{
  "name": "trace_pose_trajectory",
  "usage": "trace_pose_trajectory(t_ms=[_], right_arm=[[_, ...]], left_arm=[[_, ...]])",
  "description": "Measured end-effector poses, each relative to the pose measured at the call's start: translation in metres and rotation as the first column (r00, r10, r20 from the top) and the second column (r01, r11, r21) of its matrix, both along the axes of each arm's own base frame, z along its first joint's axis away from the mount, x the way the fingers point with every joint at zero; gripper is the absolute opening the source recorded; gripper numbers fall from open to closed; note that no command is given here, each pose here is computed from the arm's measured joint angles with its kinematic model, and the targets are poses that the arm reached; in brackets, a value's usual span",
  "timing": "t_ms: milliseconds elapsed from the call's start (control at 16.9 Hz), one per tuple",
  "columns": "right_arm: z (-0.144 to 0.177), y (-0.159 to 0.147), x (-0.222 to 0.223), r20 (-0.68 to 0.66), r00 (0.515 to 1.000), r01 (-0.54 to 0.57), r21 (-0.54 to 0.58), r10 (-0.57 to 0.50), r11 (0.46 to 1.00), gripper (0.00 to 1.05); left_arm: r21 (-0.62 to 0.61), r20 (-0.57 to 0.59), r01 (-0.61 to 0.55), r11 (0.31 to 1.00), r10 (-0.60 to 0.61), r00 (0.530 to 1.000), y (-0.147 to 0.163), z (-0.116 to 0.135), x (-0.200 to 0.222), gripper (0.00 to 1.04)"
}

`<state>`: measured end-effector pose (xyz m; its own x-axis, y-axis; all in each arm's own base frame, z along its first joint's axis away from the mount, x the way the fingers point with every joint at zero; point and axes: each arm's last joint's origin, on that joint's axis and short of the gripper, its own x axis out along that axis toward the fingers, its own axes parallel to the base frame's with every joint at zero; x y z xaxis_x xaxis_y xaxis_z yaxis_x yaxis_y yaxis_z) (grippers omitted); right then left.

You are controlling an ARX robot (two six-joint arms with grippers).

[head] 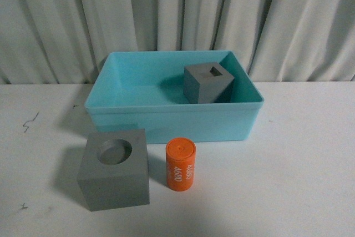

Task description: Place gray and orange parts in blue box

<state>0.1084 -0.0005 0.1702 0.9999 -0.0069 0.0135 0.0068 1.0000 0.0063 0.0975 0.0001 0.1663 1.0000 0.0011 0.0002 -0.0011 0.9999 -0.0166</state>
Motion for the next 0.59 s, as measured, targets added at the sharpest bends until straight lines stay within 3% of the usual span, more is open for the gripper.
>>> trace_pose_trajectory(t_ms=[118,355,592], right_arm=[[-0.006,0.000,-0.006,-0.055,0.998,-0.002,0.000,0.002,1.000,0.02],[-0.003,0.000,-0.011,-0.006,1.000,-0.005,-0.001,0.005,1.000,0.03],[-0.003,0.000,-0.011,-0.007,1.000,-0.005,-0.001,0.005,1.000,0.46]], left_arm=[[0.000,0.000,0.000,1.000,0.000,1.000,0.000,0.000,0.000,0.98],[0.000,0.000,0.000,1.000,0.000,1.000,0.000,0.000,0.000,0.98],[0.000,0.000,0.000,1.000,0.000,1.000,0.000,0.000,0.000,0.98]])
